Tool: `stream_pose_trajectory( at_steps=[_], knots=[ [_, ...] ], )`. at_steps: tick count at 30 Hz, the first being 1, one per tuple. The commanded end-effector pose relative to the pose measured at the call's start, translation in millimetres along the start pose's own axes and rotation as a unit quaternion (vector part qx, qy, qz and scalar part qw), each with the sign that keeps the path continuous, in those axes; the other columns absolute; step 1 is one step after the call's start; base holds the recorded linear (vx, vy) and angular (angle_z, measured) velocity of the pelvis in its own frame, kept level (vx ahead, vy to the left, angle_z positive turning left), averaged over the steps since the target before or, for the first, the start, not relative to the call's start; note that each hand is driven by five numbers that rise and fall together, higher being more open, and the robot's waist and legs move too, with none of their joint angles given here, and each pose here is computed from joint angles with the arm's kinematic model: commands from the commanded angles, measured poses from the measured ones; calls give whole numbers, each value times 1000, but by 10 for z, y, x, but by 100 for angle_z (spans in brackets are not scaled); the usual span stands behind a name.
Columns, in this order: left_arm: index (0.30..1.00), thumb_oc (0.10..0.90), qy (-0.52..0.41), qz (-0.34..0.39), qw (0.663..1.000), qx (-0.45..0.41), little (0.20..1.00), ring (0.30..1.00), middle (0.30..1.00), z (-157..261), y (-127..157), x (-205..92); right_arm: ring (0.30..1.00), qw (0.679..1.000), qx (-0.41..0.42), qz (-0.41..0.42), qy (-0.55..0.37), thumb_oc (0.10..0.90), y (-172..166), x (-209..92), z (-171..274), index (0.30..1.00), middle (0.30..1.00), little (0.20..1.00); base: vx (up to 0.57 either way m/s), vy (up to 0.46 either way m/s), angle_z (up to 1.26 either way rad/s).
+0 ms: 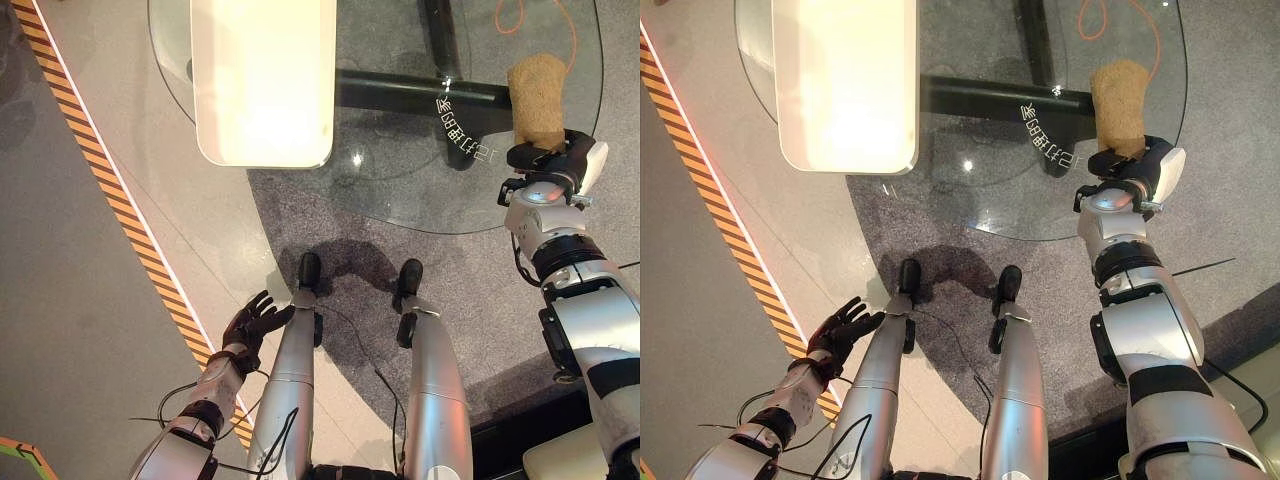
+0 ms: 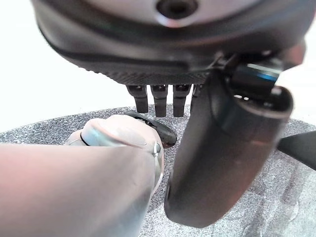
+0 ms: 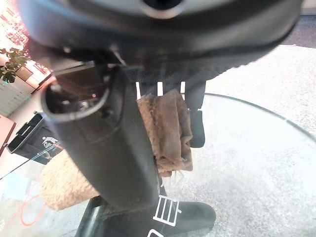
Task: Wipe the table with a cloth and put it in the basket.
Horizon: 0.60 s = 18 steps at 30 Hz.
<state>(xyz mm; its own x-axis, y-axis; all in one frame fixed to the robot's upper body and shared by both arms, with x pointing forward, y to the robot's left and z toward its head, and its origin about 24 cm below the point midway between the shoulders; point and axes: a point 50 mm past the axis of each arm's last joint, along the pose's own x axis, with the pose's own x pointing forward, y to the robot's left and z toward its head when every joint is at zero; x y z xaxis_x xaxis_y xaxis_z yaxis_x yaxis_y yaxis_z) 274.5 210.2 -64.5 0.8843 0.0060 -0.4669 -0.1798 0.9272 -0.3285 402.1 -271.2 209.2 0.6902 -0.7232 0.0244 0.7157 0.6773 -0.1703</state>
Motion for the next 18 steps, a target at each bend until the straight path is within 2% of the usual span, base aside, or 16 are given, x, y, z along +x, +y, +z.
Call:
stream_pose_trajectory(
  at_steps=[1,5,12,18],
  knots=[
    [900,800,3,3,1000,-18,900,900,900,-45,3,-6,300,998,-51,29,-1,100,40,-5,-95,300,300,200,0,0,0],
    [900,800,2,4,1000,-18,900,900,900,-36,7,-6,300,996,-77,21,-35,100,51,-17,-15,300,300,200,0,0,0],
    [900,800,1,2,1000,-19,900,900,900,-38,13,-13,300,996,-78,17,-45,100,52,-22,51,300,300,200,0,0,0],
    [900,800,-2,3,1000,-19,900,900,900,-37,9,-13,300,988,-115,-5,-102,100,76,-57,200,300,300,200,0,0,0]
  ],
)
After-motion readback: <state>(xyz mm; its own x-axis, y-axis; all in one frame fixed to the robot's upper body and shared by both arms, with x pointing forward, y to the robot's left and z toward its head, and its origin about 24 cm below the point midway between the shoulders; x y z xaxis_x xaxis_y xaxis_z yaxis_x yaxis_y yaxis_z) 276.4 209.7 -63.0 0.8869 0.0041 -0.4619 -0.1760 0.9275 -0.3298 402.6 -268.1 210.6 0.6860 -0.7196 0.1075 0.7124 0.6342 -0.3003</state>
